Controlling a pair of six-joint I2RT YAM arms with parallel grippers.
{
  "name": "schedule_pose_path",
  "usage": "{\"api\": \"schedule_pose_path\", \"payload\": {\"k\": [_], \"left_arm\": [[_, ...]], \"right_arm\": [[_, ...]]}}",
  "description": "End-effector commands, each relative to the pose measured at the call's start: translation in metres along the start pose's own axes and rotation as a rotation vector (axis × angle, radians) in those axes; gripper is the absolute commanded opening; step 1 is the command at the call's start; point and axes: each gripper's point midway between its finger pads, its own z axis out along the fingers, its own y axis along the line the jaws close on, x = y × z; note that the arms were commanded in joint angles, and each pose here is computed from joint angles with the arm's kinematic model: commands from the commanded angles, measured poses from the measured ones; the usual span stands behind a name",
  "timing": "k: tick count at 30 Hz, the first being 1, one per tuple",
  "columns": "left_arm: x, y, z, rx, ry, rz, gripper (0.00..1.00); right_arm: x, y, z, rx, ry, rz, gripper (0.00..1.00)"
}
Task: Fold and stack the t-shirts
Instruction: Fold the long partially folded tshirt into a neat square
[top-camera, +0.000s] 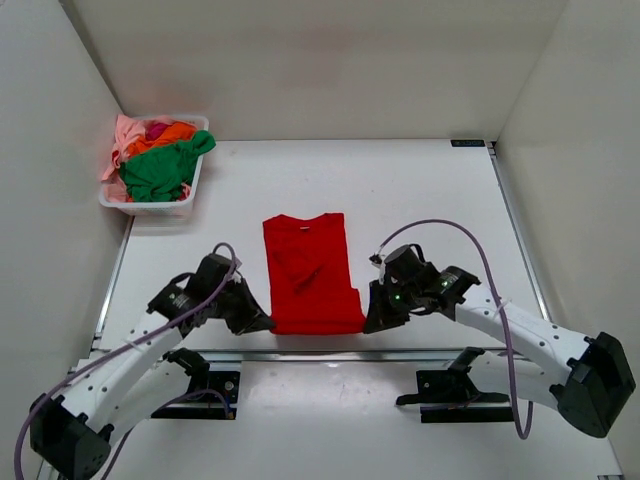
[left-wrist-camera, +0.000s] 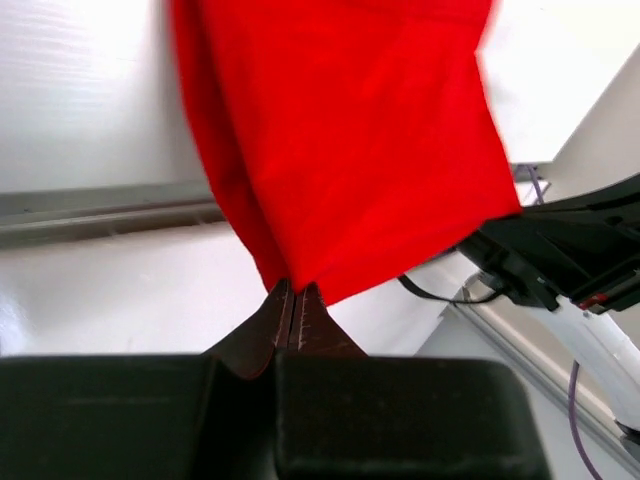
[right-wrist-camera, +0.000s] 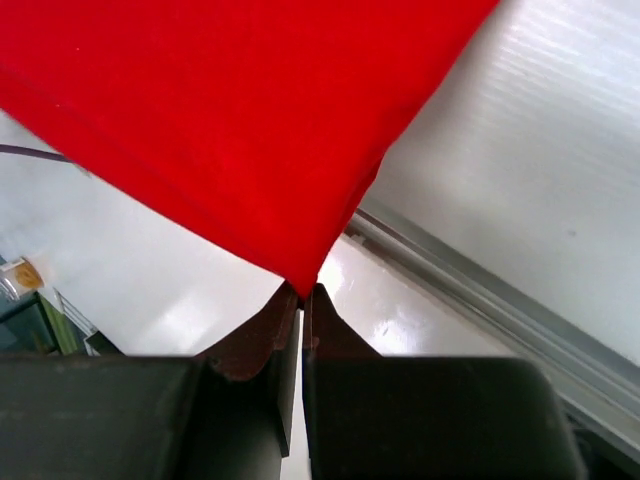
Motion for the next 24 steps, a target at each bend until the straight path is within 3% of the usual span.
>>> {"api": "schedule_pose_path", "payload": {"k": [1, 11, 17, 24], "left_arm": [[-0.005, -0.02, -0.022, -0.056, 0.001, 0.052, 0.0], [-0.066, -0.112, -0.052, 0.031, -0.081, 0.132, 0.0], [-0.12, -0.12, -0.051, 0.025, -0.153, 0.082, 0.0], [-0.161, -0.106, -0.031, 0.004, -0.229, -0.006, 0.0]], "right_arm": [[-0.01, 0.004, -0.029, 0.062, 0.018, -0.017, 0.0], [-0.128, 0.025, -0.078, 0.096, -0.109, -0.139, 0.0], [-0.192, 0.015, -0.081, 0.126, -0.14, -0.191, 0.0], [-0.251, 0.014, -0.051, 0.073, -0.151, -0.17, 0.0]]}}
